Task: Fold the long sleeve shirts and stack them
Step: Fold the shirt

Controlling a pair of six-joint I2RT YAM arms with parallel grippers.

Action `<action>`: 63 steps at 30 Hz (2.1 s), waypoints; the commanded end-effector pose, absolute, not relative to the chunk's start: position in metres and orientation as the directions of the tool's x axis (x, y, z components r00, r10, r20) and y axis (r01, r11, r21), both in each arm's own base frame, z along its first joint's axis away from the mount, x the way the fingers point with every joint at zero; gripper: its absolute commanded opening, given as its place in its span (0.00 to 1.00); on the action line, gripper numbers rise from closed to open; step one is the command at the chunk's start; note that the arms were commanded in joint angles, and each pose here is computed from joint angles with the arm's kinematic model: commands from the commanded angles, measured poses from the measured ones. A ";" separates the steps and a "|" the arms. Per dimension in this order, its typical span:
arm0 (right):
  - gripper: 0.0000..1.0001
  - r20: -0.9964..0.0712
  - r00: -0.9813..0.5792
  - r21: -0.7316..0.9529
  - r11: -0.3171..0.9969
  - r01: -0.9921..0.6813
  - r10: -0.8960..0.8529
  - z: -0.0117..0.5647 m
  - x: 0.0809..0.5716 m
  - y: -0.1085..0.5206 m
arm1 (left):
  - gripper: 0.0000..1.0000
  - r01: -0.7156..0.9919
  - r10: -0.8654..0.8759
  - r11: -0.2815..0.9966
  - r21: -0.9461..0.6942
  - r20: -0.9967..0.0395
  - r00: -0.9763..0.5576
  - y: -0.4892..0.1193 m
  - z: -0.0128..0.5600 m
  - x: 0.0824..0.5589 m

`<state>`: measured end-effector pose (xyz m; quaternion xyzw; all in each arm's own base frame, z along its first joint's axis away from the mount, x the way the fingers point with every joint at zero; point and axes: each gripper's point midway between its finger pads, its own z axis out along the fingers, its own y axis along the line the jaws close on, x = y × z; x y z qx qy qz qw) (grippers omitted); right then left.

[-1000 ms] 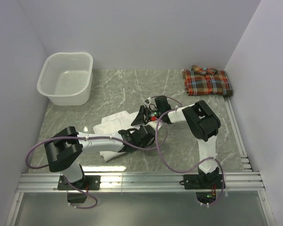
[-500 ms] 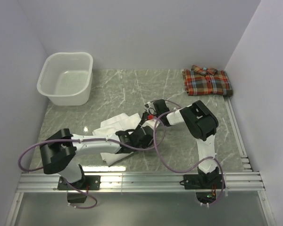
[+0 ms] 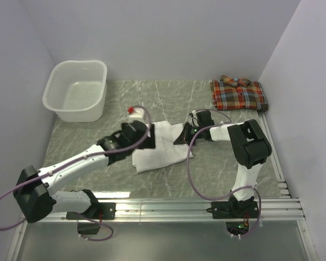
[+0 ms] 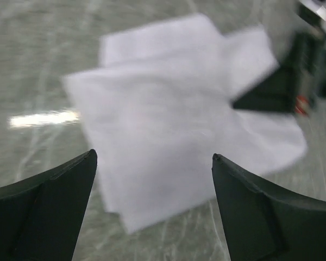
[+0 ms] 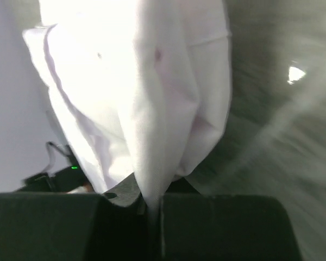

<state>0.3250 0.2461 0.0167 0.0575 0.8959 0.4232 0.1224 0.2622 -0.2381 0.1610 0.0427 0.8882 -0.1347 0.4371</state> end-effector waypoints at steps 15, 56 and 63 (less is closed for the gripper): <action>0.00 -0.433 -0.893 0.156 0.965 -0.209 -0.123 0.087 0.377 0.101 | 0.91 -0.258 -0.352 0.935 -0.242 -0.716 -0.603 -0.078 0.161 0.327; 0.01 0.030 -0.664 -0.875 0.301 -0.379 -0.747 0.055 0.372 0.229 | 0.87 -0.369 -0.501 0.863 -0.345 -0.686 -0.528 -0.038 0.169 0.330; 0.18 0.008 -0.577 -0.861 0.288 -0.419 -0.817 0.047 0.351 0.272 | 0.86 -0.384 -0.519 0.851 -0.357 -0.682 -0.516 -0.032 0.169 0.331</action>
